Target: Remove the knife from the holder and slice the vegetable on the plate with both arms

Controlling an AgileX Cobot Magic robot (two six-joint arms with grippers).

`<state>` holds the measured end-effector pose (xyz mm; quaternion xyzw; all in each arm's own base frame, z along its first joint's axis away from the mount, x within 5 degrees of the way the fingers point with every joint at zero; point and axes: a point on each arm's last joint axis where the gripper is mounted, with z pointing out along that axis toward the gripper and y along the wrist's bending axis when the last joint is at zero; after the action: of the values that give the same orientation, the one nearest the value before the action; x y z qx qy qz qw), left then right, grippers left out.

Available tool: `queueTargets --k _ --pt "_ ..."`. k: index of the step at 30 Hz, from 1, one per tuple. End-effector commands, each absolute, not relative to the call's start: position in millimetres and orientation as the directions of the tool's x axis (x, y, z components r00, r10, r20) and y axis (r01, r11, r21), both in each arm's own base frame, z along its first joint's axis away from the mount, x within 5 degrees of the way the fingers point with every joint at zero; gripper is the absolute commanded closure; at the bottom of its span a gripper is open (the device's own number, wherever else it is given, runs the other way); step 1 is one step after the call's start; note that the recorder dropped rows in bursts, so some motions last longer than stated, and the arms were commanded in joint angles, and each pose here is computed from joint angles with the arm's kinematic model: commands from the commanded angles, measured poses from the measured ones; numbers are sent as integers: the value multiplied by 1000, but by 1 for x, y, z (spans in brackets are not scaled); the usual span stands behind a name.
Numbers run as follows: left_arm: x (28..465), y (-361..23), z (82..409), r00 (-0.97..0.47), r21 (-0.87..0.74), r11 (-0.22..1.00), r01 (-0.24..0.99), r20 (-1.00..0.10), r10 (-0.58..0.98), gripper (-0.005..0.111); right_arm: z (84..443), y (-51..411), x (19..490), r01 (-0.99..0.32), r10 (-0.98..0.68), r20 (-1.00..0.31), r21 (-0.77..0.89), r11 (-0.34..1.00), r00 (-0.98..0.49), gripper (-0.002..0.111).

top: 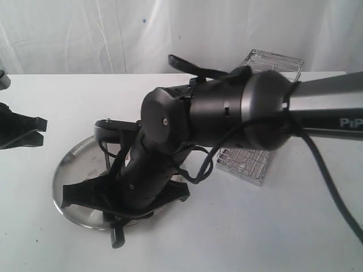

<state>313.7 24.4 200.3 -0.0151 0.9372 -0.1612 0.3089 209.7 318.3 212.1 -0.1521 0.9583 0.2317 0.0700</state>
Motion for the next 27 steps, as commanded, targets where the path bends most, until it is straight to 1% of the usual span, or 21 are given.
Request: queueTargets --k 1,3,6,8,10,15,18,21,23,25,27 --pt "313 24 193 -830 -350 936 51 -535 -155 107 207 328 212 -283 -218 -196 426 859 -956 108" --pt "315 24 190 -831 -368 929 30 -526 -181 107 201 330 214 -258 -196 -183 426 867 -963 108" --pt "319 22 183 -828 -438 898 -27 -494 -266 107 189 332 216 -230 -180 -155 416 880 -971 108" --pt "322 20 178 -825 -501 863 -67 -458 -331 107 184 334 214 -227 -184 -142 414 882 -973 108" --pt "323 16 174 -832 -548 833 -81 -422 -359 107 184 336 212 -230 -187 -142 414 881 -972 108" --pt "323 13 166 -857 -555 832 -26 -415 -304 107 185 337 209 -229 -196 -121 402 887 -973 108" --pt "324 12 166 -854 -565 825 -36 -411 -319 107 201 342 212 -259 -228 -123 394 882 -966 108" --pt "324 12 167 -850 -571 820 -41 -411 -329 107 221 343 221 -344 -295 -194 318 883 -936 108" --pt "325 13 167 -847 -559 829 -33 -425 -320 107 229 339 230 -349 -301 -211 247 904 -930 108" --pt "326 15 166 -837 -539 842 -37 -444 -321 107 228 336 233 -340 -312 -154 210 917 -938 108" --pt "328 19 165 -824 -513 856 -55 -461 -330 107 224 335 231 -362 -350 -96 189 913 -932 108"
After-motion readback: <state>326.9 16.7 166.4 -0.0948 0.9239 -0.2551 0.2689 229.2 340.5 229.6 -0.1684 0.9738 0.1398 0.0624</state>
